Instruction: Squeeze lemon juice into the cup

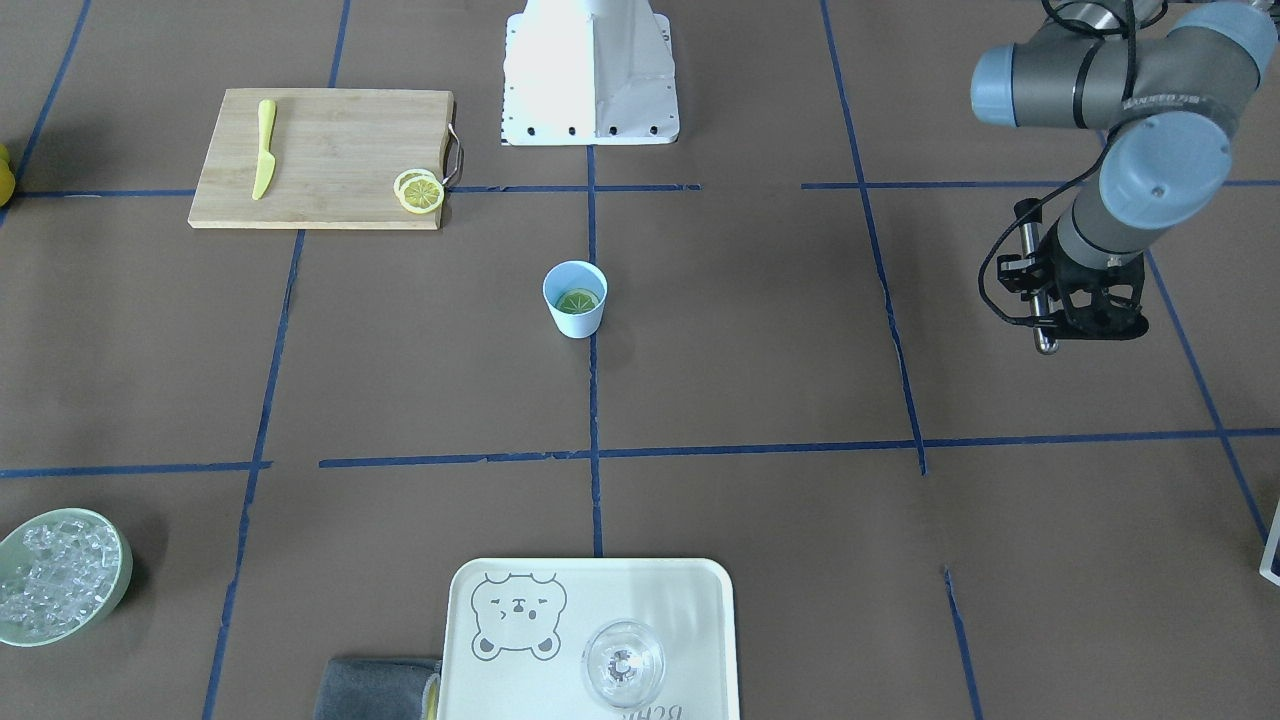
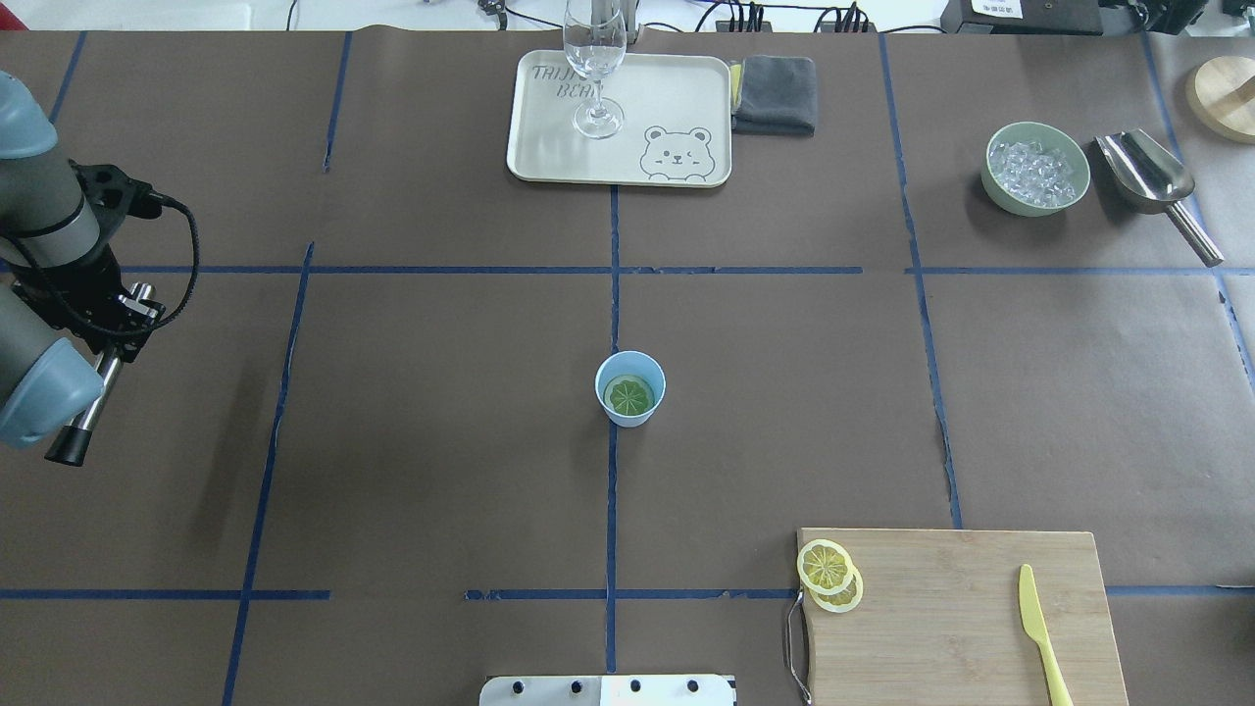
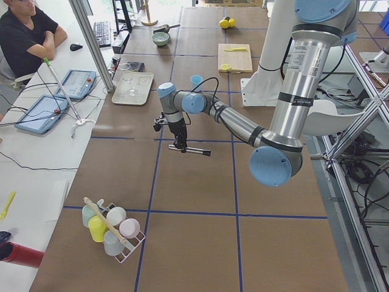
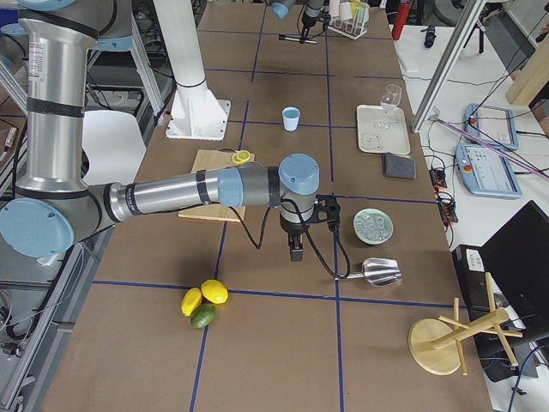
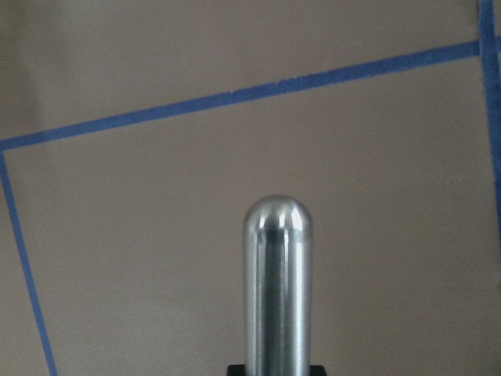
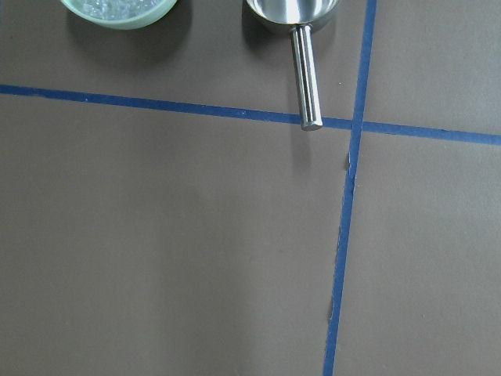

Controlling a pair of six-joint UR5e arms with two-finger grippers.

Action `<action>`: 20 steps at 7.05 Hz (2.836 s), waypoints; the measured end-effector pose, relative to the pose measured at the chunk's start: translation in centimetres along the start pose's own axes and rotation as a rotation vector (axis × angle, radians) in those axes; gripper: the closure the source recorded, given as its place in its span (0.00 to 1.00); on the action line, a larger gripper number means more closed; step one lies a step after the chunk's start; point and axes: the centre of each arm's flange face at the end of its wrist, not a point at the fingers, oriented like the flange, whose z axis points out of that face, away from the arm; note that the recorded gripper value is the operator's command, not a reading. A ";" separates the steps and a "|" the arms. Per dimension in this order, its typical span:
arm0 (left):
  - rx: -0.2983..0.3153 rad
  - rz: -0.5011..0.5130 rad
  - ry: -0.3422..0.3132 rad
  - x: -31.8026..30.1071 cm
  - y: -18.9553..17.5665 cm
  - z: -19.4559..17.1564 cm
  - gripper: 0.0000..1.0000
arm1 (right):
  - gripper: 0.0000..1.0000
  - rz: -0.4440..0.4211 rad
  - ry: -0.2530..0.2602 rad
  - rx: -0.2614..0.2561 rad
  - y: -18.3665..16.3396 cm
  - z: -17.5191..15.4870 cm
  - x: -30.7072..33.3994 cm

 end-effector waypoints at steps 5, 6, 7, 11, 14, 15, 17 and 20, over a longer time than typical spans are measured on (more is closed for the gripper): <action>-0.067 -0.009 0.080 -2.6 -1.7 5.8 1.00 | 0.00 -0.007 0.000 0.013 -0.5 -0.5 -0.4; -0.069 -0.012 0.080 -2.6 -1.7 6.0 1.00 | 0.00 -0.007 0.000 0.013 -0.5 -0.5 -0.4; -0.072 -0.016 0.079 -2.7 -1.8 6.2 0.68 | 0.00 -0.006 0.000 0.013 -0.5 -0.6 -0.4; -0.055 -0.006 0.085 -3.1 -2.3 6.9 0.00 | 0.00 -0.007 0.000 0.017 -0.6 -0.7 -0.5; 0.026 -0.010 0.111 -3.4 -2.5 2.6 0.00 | 0.00 -0.014 0.009 0.024 -1.2 -1.0 -0.7; 0.094 -0.038 0.134 -4.1 -2.5 -1.3 0.00 | 0.00 -0.011 0.011 0.021 -1.3 -0.8 -0.5; 0.252 -0.067 0.166 -7.2 -2.3 -9.8 0.00 | 0.00 0.003 0.012 0.009 -1.8 -0.2 0.1; 0.374 0.051 0.113 -17.5 -0.8 -14.8 0.00 | 0.00 0.046 0.012 -0.033 -3.2 2.1 2.5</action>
